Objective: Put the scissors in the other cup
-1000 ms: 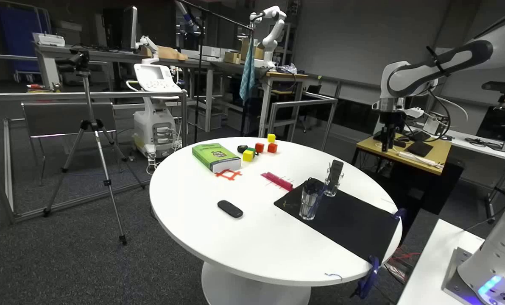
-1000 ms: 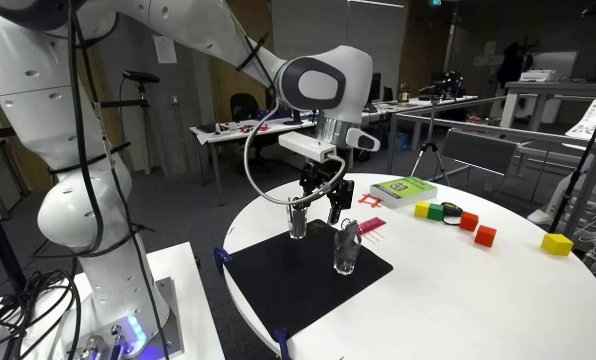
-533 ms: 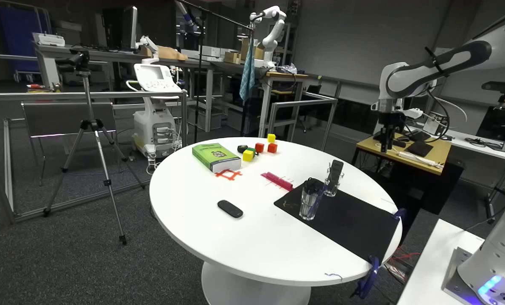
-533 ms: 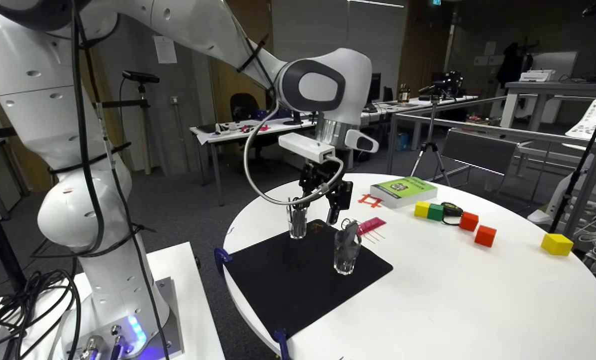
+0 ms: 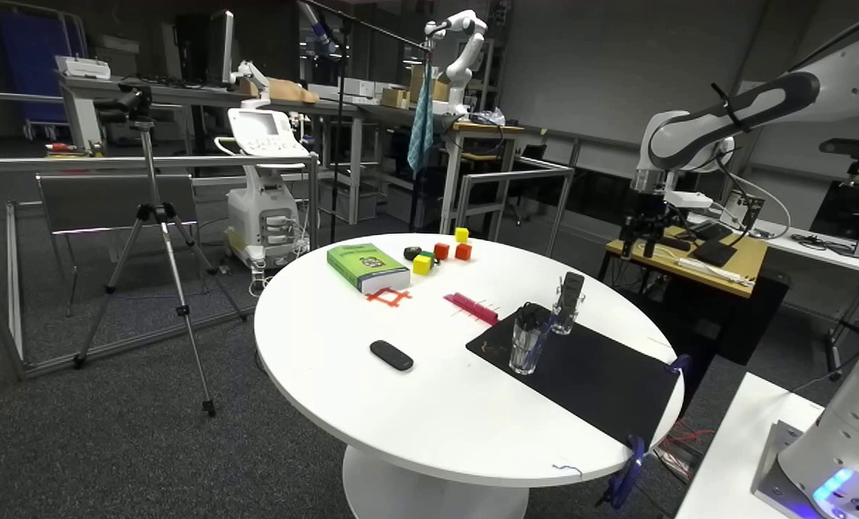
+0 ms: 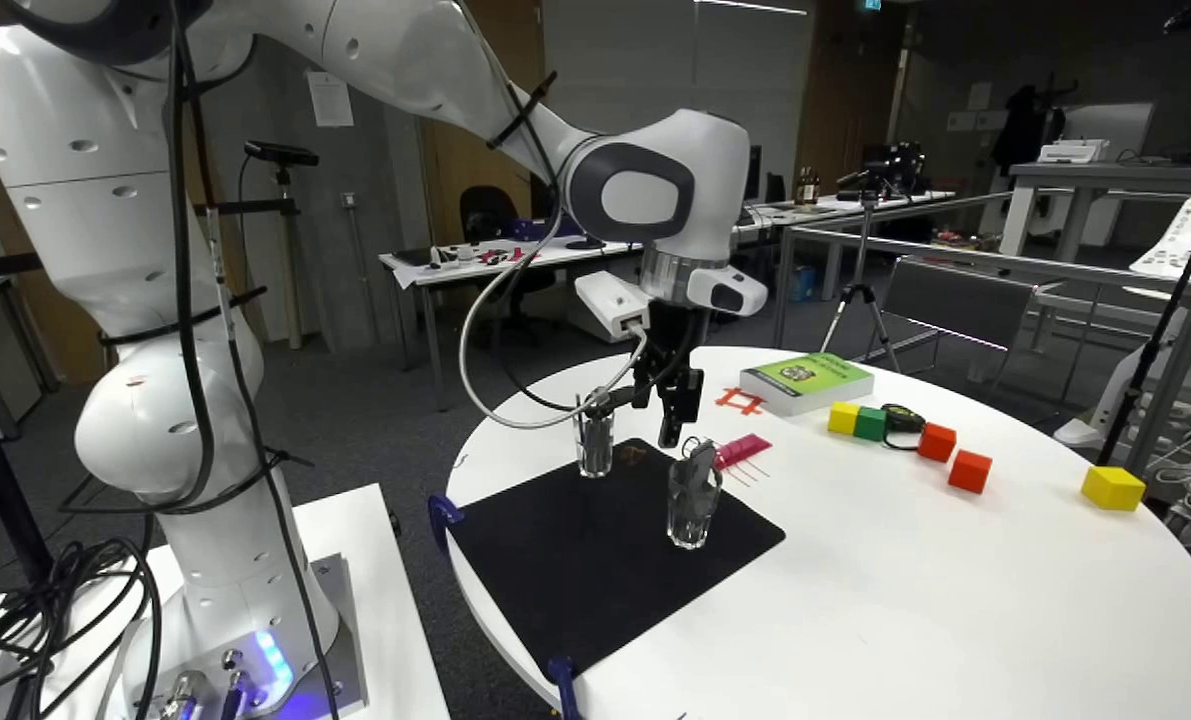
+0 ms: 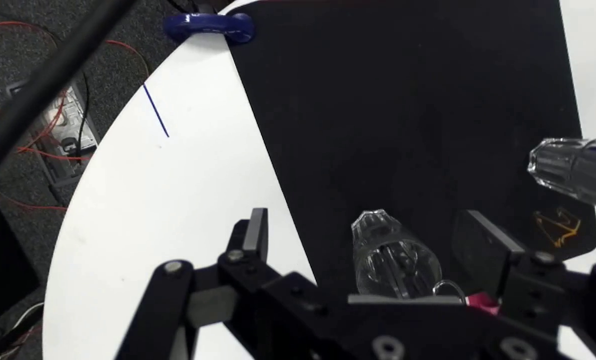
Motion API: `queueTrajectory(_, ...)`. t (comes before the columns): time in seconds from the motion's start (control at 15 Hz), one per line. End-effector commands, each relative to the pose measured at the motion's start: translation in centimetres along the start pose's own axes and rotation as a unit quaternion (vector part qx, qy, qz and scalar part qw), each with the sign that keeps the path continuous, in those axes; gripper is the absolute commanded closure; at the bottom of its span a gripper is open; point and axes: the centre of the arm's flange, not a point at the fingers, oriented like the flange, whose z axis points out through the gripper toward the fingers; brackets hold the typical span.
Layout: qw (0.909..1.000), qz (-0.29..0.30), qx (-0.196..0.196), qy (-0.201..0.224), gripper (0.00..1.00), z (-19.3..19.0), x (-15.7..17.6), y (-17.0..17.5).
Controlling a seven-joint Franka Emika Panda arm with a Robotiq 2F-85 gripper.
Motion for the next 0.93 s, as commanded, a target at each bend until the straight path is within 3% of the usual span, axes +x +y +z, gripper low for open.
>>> queueTrajectory(0.0,0.9981,0.057,0.006,0.021,0.00,0.1,1.5,-0.9)
queueTrajectory(0.87,0.9842,0.169,-0.001,0.052,0.00,1.4,6.6,-6.0)
